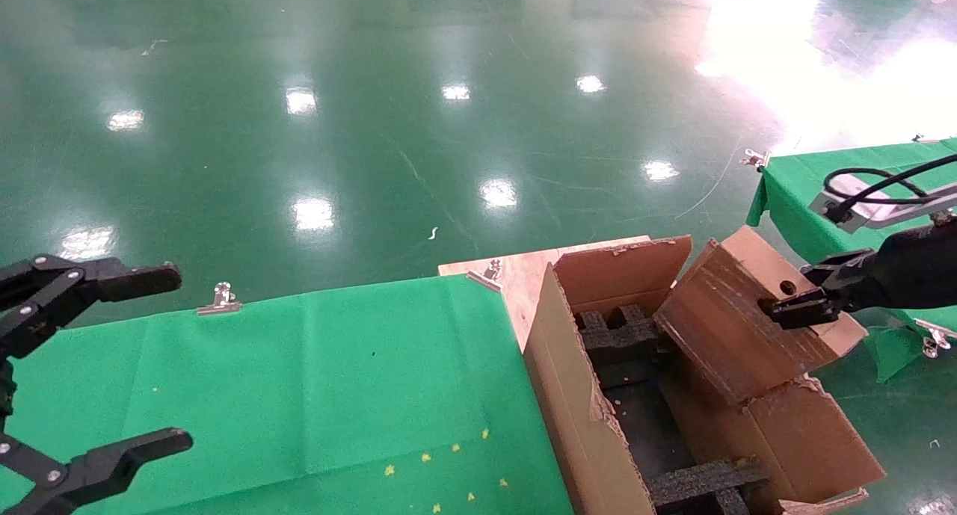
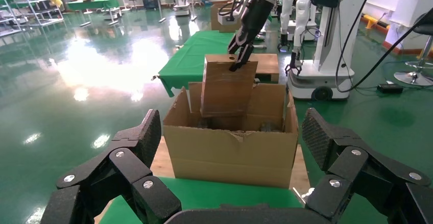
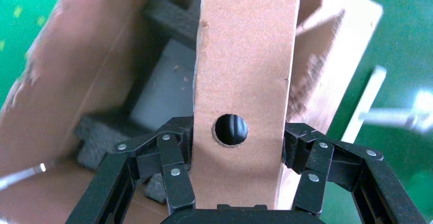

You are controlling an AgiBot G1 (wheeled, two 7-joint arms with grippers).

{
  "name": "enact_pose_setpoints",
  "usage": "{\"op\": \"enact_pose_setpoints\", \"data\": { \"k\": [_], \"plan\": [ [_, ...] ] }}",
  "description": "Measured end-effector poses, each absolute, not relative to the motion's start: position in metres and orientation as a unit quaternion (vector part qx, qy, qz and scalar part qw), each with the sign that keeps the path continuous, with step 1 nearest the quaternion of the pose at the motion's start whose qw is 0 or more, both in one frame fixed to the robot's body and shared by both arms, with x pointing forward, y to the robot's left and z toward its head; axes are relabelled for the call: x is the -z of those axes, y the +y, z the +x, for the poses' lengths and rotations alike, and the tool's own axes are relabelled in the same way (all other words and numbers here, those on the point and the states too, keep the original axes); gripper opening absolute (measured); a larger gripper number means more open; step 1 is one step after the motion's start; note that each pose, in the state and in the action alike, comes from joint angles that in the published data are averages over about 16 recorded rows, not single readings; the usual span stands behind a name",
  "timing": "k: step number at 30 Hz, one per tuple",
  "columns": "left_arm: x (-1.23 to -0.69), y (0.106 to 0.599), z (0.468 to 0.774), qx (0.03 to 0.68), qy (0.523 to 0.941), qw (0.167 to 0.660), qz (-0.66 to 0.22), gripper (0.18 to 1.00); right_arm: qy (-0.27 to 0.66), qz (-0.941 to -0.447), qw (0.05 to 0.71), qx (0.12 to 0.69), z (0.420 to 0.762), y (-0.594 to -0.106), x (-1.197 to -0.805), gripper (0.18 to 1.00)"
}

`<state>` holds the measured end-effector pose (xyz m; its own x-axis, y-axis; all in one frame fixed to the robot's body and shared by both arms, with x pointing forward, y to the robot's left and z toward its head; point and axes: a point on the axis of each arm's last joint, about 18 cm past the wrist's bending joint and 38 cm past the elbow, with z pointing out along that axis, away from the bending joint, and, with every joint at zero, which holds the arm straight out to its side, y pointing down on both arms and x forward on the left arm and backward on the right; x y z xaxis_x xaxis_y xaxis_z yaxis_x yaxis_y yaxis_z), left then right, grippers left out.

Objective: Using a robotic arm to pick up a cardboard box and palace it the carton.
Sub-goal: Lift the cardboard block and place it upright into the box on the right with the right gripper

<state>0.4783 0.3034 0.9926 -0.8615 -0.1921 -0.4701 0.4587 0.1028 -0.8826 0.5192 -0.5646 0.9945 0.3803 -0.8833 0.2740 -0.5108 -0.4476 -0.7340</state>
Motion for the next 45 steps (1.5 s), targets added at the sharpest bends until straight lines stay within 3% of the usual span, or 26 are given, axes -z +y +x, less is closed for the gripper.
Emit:
{"op": "enact_pose_setpoints", "data": {
  "k": [9, 20, 45],
  "plan": [
    [-0.993, 0.303, 0.478, 0.663, 0.701, 0.245, 0.095, 1.001, 0.546, -0.719, 0.296, 0.312, 0.525, -0.571, -0.974, 0.309],
    [-0.993, 0.303, 0.478, 0.663, 0.701, 0.245, 0.095, 1.001, 0.598, -0.683, 0.290, 0.304, 0.533, -0.565, -0.950, 0.308],
    [-0.993, 0.303, 0.478, 0.663, 0.701, 0.245, 0.095, 1.001, 0.627, -0.675, 0.245, 0.303, 0.562, -0.563, -0.898, 0.305]
  ]
}}
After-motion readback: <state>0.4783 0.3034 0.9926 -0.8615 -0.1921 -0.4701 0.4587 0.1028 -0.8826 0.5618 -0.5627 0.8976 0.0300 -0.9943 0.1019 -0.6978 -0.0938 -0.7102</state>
